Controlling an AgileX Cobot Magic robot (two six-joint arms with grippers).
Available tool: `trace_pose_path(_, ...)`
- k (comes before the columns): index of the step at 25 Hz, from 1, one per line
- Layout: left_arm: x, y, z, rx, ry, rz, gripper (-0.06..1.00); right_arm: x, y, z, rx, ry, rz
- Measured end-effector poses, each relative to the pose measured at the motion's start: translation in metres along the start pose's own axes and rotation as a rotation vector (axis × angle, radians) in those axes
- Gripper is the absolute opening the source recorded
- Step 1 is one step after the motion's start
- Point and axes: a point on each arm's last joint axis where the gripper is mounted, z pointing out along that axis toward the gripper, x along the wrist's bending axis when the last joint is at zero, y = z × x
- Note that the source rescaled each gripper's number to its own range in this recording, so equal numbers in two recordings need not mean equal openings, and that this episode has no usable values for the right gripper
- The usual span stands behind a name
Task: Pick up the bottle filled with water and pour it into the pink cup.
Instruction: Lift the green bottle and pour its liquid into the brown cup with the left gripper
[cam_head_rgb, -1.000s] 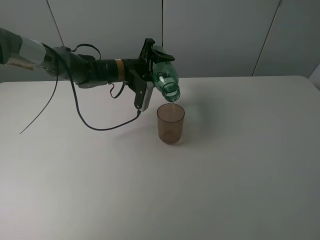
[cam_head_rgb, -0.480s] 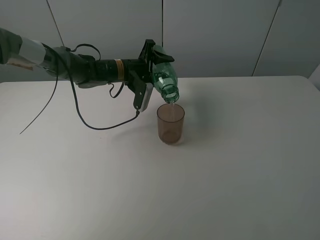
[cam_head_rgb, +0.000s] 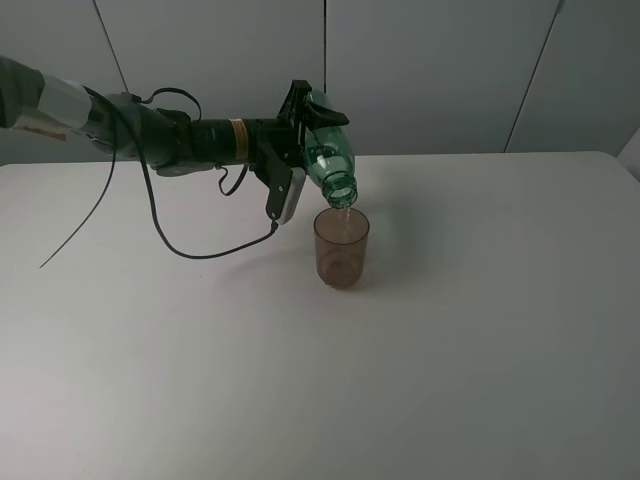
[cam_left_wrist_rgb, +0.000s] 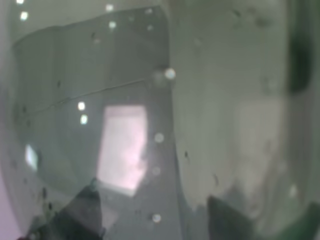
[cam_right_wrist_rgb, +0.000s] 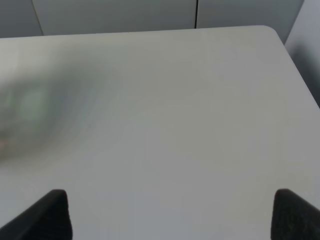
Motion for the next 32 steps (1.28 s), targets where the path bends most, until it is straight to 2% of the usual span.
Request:
trace_pose_path(19,-0.0014,0.0011,0.0000,-0.012,-0.016,0.048,0.01,0.0000,0.0000,0.0000,0.000,0.000,0.000)
trace_pose_path(32,0.0063,0.0004,-0.0017,-0.014,-0.015,0.113,0.01,0.0000,0.0000,0.0000,0.000,0.000,0.000)
